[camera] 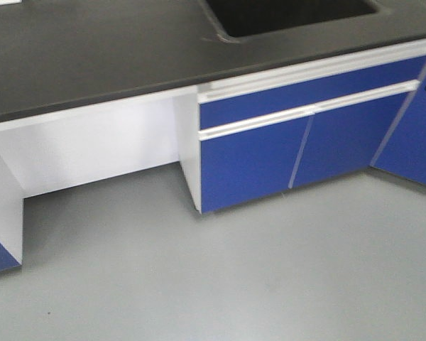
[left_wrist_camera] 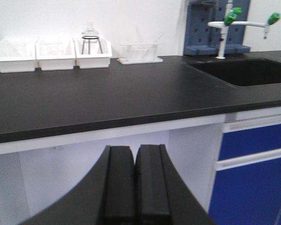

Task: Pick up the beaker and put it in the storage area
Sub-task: 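Drive the base away from the sink counter holding the beaker, then turn and drive the base to the counter with the wall outlet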

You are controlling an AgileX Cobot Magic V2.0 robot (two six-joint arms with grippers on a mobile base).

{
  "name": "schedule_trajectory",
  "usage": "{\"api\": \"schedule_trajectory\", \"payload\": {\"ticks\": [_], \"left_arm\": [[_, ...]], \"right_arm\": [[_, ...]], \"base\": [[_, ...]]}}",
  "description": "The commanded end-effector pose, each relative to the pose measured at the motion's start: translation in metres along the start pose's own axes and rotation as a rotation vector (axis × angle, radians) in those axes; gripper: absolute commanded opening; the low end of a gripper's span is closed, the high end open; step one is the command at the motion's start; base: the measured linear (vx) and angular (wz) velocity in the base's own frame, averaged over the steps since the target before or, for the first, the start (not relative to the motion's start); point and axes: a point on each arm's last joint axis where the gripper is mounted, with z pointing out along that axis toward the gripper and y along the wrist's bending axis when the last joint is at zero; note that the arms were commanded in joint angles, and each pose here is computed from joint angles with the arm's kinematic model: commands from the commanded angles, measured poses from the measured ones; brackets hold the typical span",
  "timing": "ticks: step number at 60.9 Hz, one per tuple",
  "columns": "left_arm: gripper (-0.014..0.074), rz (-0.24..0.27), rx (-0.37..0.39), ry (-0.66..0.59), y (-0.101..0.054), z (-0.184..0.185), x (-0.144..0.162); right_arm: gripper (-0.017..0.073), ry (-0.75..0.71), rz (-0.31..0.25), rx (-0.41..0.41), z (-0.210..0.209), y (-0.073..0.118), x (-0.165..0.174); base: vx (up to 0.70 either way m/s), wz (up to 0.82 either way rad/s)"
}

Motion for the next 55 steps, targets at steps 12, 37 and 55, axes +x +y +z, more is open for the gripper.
{"api": "schedule_trajectory", "payload": {"ticks": [12,37,55], "left_arm": [[-0.0008,-0.011,0.028,-0.072,-0.0016,-0.0003,-0.0006],[-0.0008,-0.011,0.028,-0.072,-0.0016,-0.0003,-0.0006],[-0.0008,-0.011,0.028,-0.072,-0.0016,-0.0003,-0.0006]], "right_arm": [[-0.0003,-0.034,0.010,0.023,-0.0006,-0.0024,-0.0102],[-0.0003,-0.034,0.010,0.023,-0.0006,-0.0024,-0.0102],[-0.0003,-0.034,0.010,0.023,-0.0006,-0.0024,-0.0102]], "base": [[-0.28,-0.39],[-0.24,-0.64],[-0.19,-0.70]]}}
